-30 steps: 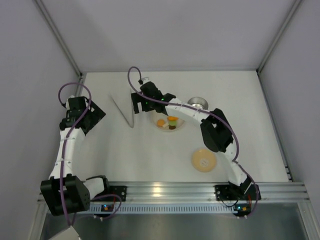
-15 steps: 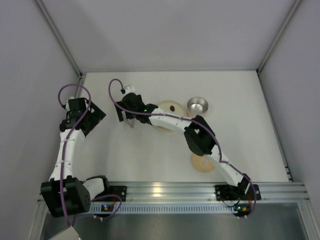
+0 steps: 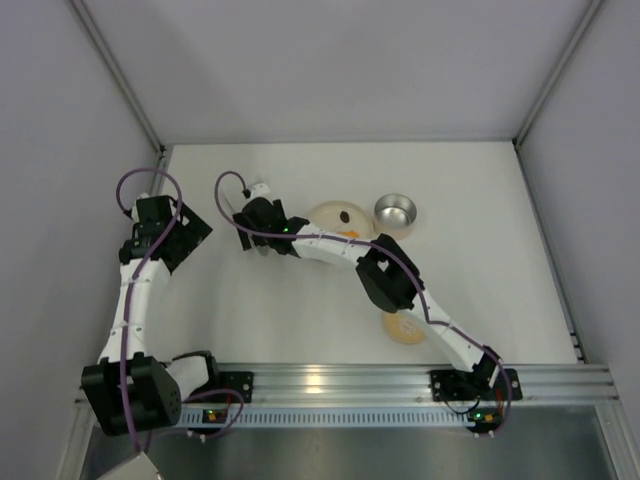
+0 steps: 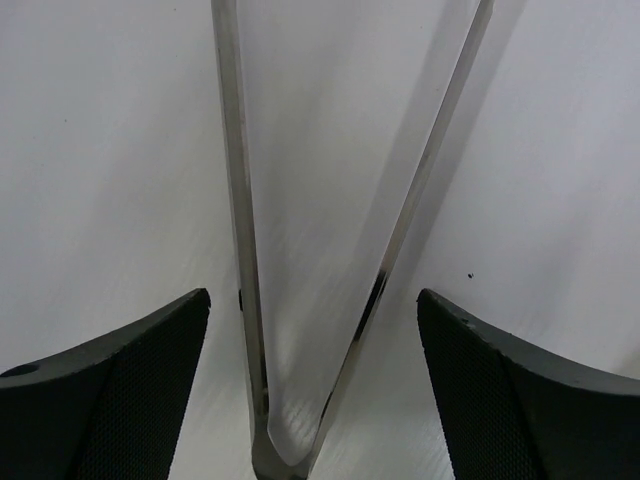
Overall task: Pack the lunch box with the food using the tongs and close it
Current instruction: Move the clamp to the center of the board.
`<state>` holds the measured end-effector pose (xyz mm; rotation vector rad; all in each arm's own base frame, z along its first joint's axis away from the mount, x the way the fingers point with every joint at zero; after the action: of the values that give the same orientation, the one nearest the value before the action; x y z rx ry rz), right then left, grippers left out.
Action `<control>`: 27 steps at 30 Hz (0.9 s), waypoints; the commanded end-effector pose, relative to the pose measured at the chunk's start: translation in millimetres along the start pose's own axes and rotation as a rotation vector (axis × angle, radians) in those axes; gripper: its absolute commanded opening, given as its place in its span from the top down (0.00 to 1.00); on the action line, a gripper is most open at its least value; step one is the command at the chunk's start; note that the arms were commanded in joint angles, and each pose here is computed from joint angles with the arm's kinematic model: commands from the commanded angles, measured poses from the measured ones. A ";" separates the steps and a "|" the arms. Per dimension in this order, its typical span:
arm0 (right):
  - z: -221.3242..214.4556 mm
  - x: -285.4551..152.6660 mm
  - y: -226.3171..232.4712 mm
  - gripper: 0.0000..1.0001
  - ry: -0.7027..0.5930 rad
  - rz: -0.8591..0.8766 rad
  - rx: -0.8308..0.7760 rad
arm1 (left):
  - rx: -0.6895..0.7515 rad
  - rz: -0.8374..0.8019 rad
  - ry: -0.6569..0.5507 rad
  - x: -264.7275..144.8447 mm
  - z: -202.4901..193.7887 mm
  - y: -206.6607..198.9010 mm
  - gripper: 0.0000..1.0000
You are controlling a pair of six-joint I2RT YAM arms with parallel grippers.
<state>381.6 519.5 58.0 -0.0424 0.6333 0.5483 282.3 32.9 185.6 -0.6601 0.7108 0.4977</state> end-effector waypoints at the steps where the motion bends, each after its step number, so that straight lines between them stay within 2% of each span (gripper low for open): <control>1: 16.7 0.8 17.7 0.18 -0.084 0.013 0.001 | -0.008 -0.036 -0.031 -4.5 5.8 -4.0 0.02; 2: 15.7 1.1 17.8 0.19 -0.084 0.011 -0.005 | -0.008 -0.036 -0.031 -4.5 5.8 -4.0 0.02; 5: 10.8 1.8 17.0 0.31 -0.073 0.004 -0.026 | -0.008 -0.038 -0.032 -4.5 5.9 -4.4 0.02; 8: 6.0 0.5 14.2 0.47 -0.062 -0.011 -0.048 | -0.007 -0.041 -0.029 -4.6 5.5 -4.8 0.02; 9: 0.1 -0.6 12.5 0.56 -0.050 -0.019 -0.058 | -0.006 -0.041 -0.029 -4.6 5.4 -5.0 0.02; 13: 4.5 -18.1 5.9 0.69 -0.064 -0.044 -0.064 | -0.007 -0.040 -0.030 -4.6 5.6 -4.7 0.02; 15: -3.6 -26.0 0.4 0.70 -0.051 -0.067 -0.080 | -0.005 -0.040 -0.030 -4.6 5.6 -4.6 0.02; 17: 6.6 -44.1 1.0 0.70 -0.070 -0.067 -0.087 | -0.005 -0.043 -0.028 -4.7 5.4 -5.0 0.02; 18: -5.9 -49.3 -1.9 0.71 -0.046 -0.074 -0.105 | -0.005 -0.044 -0.029 -4.6 5.6 -5.2 0.02; 20: 4.4 -70.5 -3.0 0.71 -0.064 -0.074 -0.097 | -0.004 -0.047 -0.028 -5.1 5.5 -5.5 0.02; 21: -12.8 -76.0 -7.6 0.72 -0.031 -0.079 -0.114 | -0.004 -0.048 -0.030 -5.1 5.8 -5.8 0.02; 23: -9.7 -97.4 -7.7 0.72 -0.039 -0.069 -0.108 | -0.003 -0.049 -0.029 -5.5 5.4 -6.0 0.02; 24: -30.5 -102.9 -12.3 0.72 0.002 -0.074 -0.130 | -0.002 -0.050 -0.030 -5.9 5.7 -5.8 0.02; 25: -28.4 -114.7 -10.4 0.72 -0.005 -0.062 -0.134 | -0.002 -0.049 -0.029 -5.5 5.6 -5.8 0.02; 27: -50.9 -124.2 -13.6 0.71 0.041 -0.063 -0.167 | -0.002 -0.051 -0.029 -5.5 5.7 -6.1 0.02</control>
<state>295.5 435.8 53.2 -0.2538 0.6875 0.5062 282.0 30.4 184.0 -0.6675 0.7189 0.4833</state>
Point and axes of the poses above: each gripper's point midway between its finger pads, its own x axis out along the fingers, its own y axis along the line the jaws close on, z = x × y, the point moved 3 cm from there along -x, back along the fingers, and after that the axes turned 1 degree about -x, right-handed, at the moved point
